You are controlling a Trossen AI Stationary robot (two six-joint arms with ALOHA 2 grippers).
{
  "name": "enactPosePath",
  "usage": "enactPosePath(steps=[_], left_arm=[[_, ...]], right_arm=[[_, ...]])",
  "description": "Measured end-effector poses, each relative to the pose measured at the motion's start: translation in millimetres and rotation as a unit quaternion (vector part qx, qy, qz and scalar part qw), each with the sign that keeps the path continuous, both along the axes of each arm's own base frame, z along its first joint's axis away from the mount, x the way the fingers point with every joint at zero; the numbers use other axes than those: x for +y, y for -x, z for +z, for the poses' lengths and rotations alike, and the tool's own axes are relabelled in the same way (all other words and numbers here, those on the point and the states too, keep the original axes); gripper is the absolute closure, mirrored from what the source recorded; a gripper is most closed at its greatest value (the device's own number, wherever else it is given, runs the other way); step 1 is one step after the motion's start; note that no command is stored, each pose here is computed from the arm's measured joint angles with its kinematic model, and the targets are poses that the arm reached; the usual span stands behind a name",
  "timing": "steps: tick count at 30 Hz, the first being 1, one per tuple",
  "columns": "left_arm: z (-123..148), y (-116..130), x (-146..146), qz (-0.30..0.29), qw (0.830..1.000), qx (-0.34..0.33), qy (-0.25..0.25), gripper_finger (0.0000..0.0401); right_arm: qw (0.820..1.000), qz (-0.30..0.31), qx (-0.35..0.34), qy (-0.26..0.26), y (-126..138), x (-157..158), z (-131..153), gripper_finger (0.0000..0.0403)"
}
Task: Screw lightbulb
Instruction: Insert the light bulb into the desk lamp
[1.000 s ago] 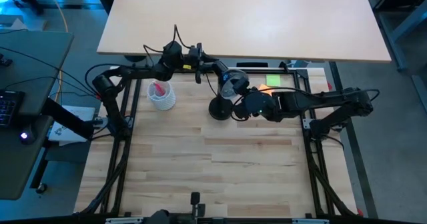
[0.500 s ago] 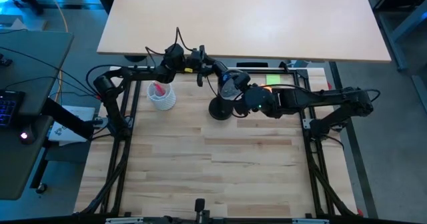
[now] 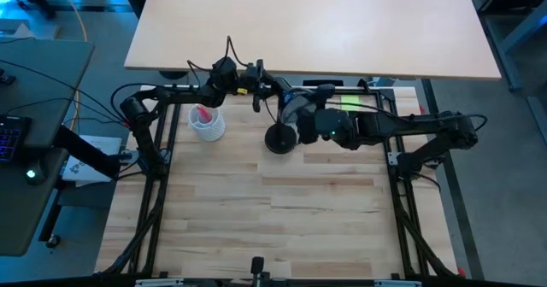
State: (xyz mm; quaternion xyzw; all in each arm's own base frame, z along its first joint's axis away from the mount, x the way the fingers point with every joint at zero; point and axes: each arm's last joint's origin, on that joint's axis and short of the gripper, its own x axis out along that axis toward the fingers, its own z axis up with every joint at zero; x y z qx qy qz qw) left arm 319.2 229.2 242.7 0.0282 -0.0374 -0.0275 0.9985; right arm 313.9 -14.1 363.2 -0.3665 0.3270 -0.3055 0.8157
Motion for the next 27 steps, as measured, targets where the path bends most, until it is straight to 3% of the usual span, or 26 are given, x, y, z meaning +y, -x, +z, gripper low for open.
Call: enactPosePath(steps=[3,6,9,19,27], left_arm=[[0,-2,-3,-0.007,1.0,-0.002,-0.002,0.0273],[0,-2,-3,-0.008,1.0,-0.001,-0.002,0.0273],[0,-3,-4,-0.011,1.0,-0.001,-0.002,0.0273],[-1,1,1,-0.001,1.0,0.008,0.002,0.0273],[-6,14,19,0.029,0.999,0.03,0.02,0.0273]], right_arm=[[0.988,-0.055,-0.119,-0.08,-1,-3,2,0.0144],[0.947,-0.108,-0.247,-0.173,-1,-6,3,0.0144],[0.929,-0.115,-0.281,-0.21,-1,-6,3,0.0144],[0.959,-0.07,-0.219,-0.166,-2,11,3,0.0144],[0.989,-0.038,-0.126,-0.062,1,31,4,0.0144]])
